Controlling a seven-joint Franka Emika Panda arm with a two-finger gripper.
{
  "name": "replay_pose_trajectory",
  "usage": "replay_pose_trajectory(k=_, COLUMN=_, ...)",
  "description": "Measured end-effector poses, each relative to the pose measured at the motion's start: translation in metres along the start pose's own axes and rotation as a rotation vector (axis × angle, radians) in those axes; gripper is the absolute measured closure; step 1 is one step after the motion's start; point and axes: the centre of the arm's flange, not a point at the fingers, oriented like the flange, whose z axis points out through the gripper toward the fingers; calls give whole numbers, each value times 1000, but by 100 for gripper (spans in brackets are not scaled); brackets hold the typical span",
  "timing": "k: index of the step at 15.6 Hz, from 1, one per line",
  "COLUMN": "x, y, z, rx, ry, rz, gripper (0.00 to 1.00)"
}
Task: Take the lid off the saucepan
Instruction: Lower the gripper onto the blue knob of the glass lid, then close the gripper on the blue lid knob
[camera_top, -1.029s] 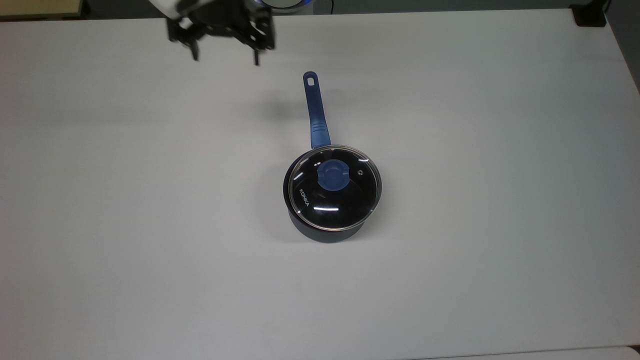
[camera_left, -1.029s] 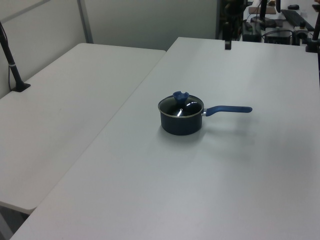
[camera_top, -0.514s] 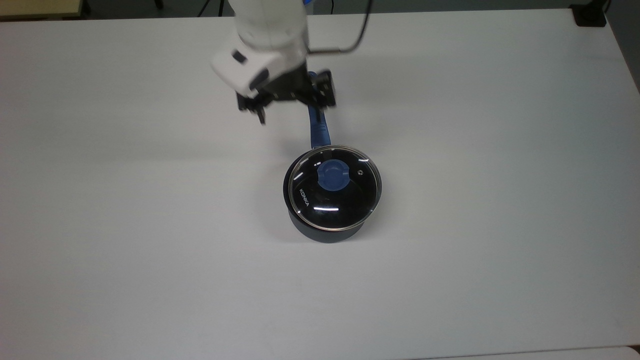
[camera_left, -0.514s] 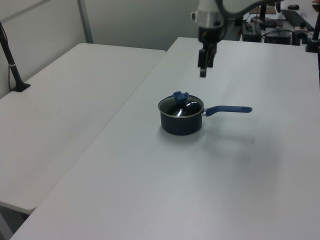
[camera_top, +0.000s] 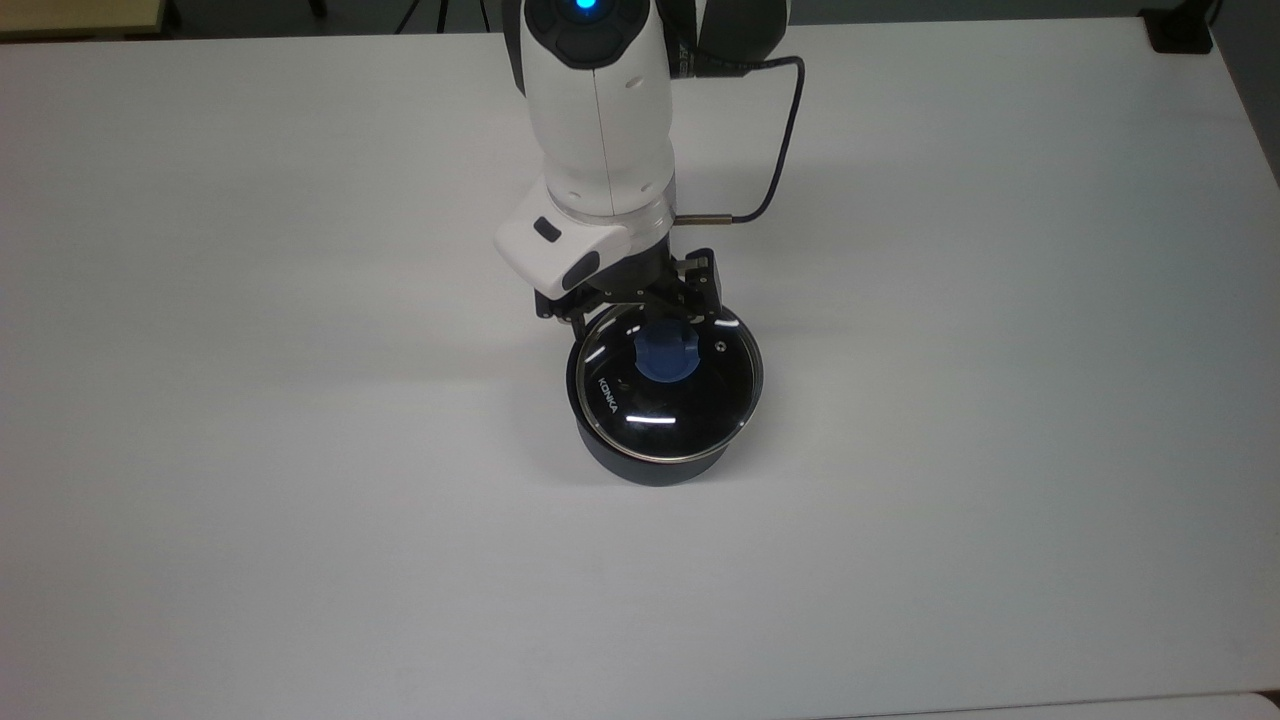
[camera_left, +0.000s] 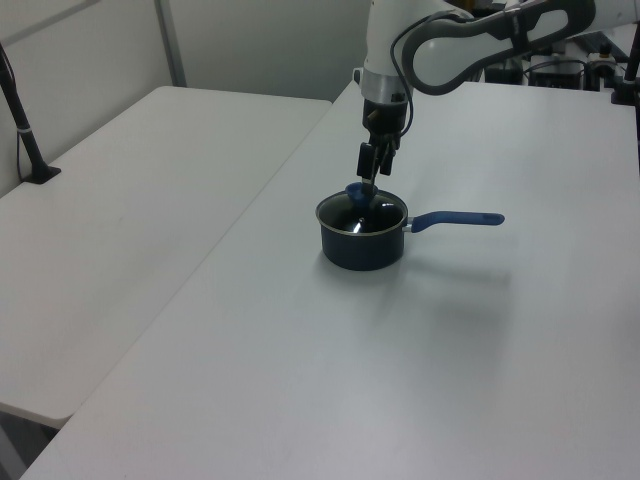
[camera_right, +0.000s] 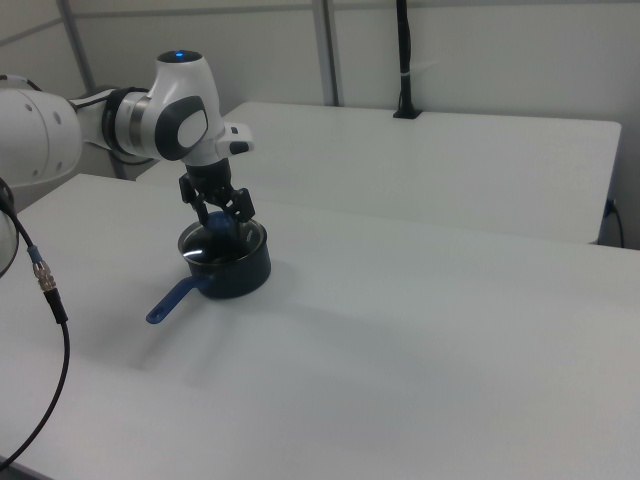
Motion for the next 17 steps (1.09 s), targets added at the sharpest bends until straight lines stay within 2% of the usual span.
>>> replay_pose_trajectory(k=6, x=6, y=-4, z=-10, rx=51, ry=19, rz=23, gripper=0)
replay_pose_trajectory(k=12, x=5, y=-18, z=4, rx=55, ry=5, rz=8, gripper=0)
replay_pose_trajectory(k=14, x=9, y=-21, z=5, rx=60, ry=43, rz=8, gripper=1)
replay_pose_trajectory(k=16, x=12, y=-23, z=9, rx=62, ry=59, rz=5, gripper=9)
replay_pose_trajectory(k=17, x=12, y=-24, z=11, rx=62, ry=60, rz=5, gripper=10)
